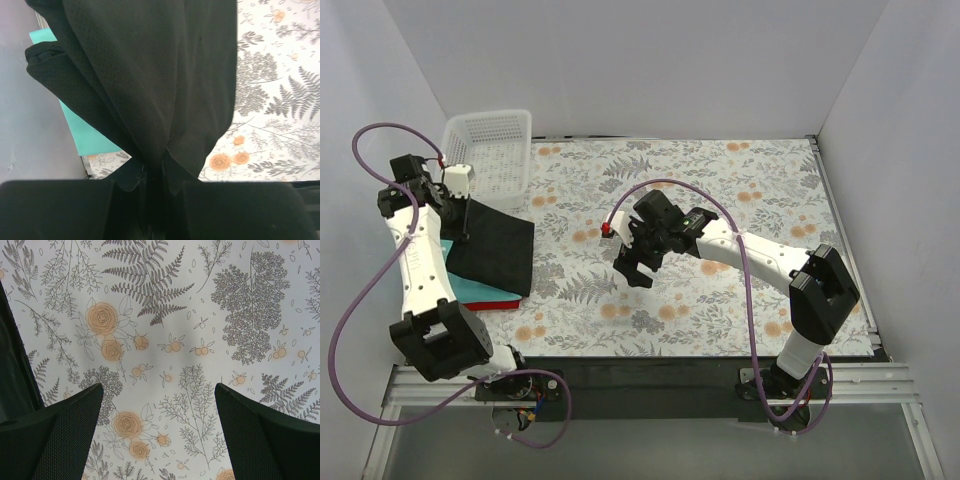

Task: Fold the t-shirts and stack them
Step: Neatly place the folded tshirt to the corner

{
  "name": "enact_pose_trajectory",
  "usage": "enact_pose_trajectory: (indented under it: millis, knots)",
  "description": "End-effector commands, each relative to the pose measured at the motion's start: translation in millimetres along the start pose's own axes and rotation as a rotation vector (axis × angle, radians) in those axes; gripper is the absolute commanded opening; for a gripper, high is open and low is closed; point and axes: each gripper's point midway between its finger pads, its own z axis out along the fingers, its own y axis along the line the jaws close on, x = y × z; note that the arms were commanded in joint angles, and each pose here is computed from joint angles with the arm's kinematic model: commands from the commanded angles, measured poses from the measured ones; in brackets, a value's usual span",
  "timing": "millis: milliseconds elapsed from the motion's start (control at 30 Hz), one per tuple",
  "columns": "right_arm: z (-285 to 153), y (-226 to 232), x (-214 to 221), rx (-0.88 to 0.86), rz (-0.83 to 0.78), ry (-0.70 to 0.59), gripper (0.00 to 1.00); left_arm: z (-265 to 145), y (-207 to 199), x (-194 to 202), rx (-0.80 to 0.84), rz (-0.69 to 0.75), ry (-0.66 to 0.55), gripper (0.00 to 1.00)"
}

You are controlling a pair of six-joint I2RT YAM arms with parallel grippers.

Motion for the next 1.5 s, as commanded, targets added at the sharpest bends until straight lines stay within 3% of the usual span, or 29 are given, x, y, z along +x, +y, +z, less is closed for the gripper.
enact_pose_trajectory:
  millis: [0, 367, 767, 1467]
  knots:
    - [-6.8, 1.4, -9.5, 0.003, -0.003, -0.023, 0.98, 10.1, 15.6, -7.0, -0.016, 0.052, -0.033, 0.0]
    - [-0.4, 2.1, -3.3, -0.011, 0.013, 0.014, 0.98, 51.1, 59.3, 6.8, -0.065, 0.13, -0.013, 0.0]
    - [4.5, 0.2, 0.0, -0.017, 0.023, 0.046, 0.98, 86.4, 92.3, 37.5, -0.101, 0.115, 0.036, 0.0]
    - [7.6, -0.3, 5.7, -0.019, 0.032, 0.073, 0.98, 106.5, 122.8, 62.4, -0.169, 0.118, 0.072, 0.0]
